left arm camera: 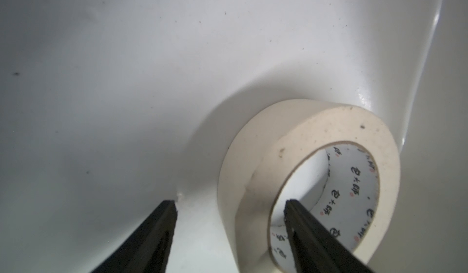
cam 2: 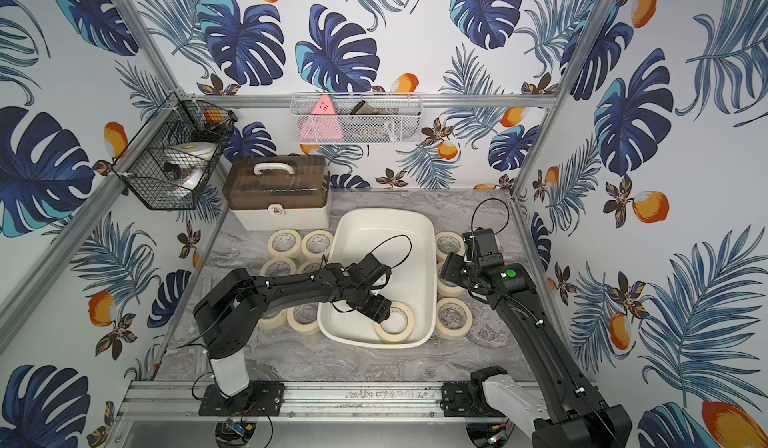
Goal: Take out the art tape in the storage box
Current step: Pick up the art tape from the storage box.
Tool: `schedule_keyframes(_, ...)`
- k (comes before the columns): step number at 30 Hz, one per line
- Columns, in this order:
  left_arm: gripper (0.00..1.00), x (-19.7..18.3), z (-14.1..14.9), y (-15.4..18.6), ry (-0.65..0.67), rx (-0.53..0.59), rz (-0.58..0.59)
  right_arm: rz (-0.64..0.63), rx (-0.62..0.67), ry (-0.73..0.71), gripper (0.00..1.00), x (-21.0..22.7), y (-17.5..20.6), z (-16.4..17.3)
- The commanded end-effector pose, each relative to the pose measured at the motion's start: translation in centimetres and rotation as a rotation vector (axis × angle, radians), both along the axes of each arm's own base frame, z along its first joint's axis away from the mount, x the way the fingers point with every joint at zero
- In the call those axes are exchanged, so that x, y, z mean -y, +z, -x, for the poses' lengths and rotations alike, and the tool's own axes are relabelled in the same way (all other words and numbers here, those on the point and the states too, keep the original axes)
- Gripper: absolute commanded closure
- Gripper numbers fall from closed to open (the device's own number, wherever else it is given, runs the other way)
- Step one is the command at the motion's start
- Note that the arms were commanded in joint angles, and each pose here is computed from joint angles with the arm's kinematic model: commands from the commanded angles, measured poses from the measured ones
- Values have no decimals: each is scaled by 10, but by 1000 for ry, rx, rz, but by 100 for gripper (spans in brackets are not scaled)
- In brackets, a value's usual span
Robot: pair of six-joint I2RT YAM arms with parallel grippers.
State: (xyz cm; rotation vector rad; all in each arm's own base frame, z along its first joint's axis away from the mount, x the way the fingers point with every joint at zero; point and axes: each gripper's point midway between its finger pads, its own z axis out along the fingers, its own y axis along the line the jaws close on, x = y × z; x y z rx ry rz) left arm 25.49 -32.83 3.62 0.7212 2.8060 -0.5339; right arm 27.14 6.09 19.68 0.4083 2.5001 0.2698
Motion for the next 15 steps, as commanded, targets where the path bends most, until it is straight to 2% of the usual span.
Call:
schedule_keyframes(1, 31, 5, -2, -2, -15, 13, 14, 28, 9, -1, 29, 3, 0, -3)
schedule_keyframes(5, 49, 1, -8, -9, 13, 29, -19, 37, -2, -15, 29, 6, -3, -2)
schedule_keyframes(10, 62, -2, -14, -8, 41, 57, -34, 37, 6, -11, 29, 7, -1, 1)
schedule_keyframes(15, 75, -6, -22, 12, 85, 110, -27, 27, 23, -1, 29, 6, 4, 3)
